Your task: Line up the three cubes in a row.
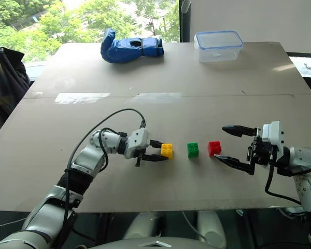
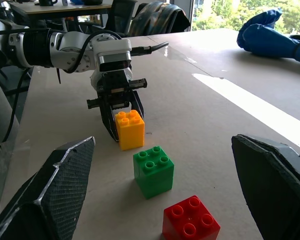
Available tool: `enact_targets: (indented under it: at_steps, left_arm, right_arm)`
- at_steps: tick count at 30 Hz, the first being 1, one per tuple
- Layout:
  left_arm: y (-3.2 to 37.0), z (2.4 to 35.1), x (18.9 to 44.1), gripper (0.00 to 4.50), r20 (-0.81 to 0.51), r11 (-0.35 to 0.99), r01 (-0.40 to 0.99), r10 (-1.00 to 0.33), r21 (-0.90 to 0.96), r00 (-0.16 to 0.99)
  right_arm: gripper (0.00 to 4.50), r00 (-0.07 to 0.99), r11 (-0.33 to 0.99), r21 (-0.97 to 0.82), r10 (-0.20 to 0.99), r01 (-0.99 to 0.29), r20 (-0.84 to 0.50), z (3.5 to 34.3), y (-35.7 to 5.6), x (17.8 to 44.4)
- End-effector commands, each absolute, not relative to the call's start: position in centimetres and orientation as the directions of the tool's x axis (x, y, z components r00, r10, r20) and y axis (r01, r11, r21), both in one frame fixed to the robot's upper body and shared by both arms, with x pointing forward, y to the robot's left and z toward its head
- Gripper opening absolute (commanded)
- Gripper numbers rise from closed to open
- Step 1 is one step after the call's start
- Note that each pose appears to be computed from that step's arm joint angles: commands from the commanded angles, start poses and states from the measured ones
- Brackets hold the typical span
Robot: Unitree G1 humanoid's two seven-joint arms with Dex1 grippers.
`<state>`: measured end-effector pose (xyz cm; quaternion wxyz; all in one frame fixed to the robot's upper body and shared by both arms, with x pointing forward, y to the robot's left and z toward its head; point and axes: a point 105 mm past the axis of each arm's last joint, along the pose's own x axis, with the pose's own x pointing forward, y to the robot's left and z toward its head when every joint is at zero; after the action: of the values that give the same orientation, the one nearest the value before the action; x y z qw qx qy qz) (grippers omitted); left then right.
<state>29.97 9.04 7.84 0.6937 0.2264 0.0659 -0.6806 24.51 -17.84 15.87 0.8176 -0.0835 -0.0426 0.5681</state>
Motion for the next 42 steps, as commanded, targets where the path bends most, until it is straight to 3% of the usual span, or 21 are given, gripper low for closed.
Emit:
enact_targets:
  at_steps: [1, 7, 13, 14, 26, 34, 36, 38, 42]
  left_arm:
    - [10.3, 6.4, 30.0, 1.26, -0.447, 0.001, 0.987, -0.892, 0.159, 0.073]
    - [10.4, 6.6, 29.9, 1.26, -0.437, 0.016, 0.990, -0.896, 0.138, 0.075]
    - [10.3, 6.6, 29.9, 4.24, -0.435, 0.021, 0.990, -0.897, 0.140, 0.080]
    - [10.4, 6.5, 30.0, 4.46, -0.440, 0.024, 0.989, -0.894, 0.147, 0.087]
    - [11.3, 6.9, 30.9, 4.46, -0.436, 0.061, 0.974, -0.887, 0.219, 0.154]
    - [12.9, 11.6, 28.6, 4.46, -0.230, 0.103, 0.966, -0.960, 0.238, 0.159]
    - [13.8, 12.4, 27.7, 4.46, -0.205, 0.151, 0.959, -0.958, 0.239, 0.202]
    - [14.9, 13.0, 26.6, 4.46, -0.164, 0.289, 0.934, -0.931, 0.207, 0.325]
    - [15.6, 11.5, 24.4, 4.46, -0.191, 0.476, 0.870, -0.849, 0.126, 0.492]
  right_arm:
    - [4.50, 0.334, 0.325, -0.222, 0.942, -0.919, -0.006, 16.9, -17.6, 24.1]
    - [4.50, 0.333, 0.323, -0.220, 0.943, -0.920, -0.007, 16.7, -17.8, 24.1]
    - [4.50, 0.330, 0.321, -0.217, 0.944, -0.922, -0.008, 16.6, -17.9, 24.1]
    - [4.50, 0.330, 0.320, -0.216, 0.944, -0.922, -0.009, 16.6, -17.9, 24.1]
    - [4.50, 0.322, 0.313, -0.205, 0.947, -0.927, -0.012, 16.4, -18.1, 24.0]
    - [4.50, 0.351, 0.344, -0.184, 0.937, -0.921, -0.003, 16.1, -19.0, 23.7]
    - [4.50, 0.391, 0.387, -0.163, 0.920, -0.907, 0.007, 15.8, -19.7, 23.7]
    - [4.50, 0.460, 0.456, -0.137, 0.888, -0.879, 0.002, 14.6, -21.0, 23.6]
    - [4.50, 0.529, 0.522, -0.110, 0.847, -0.846, -0.051, 12.0, -22.5, 23.2]
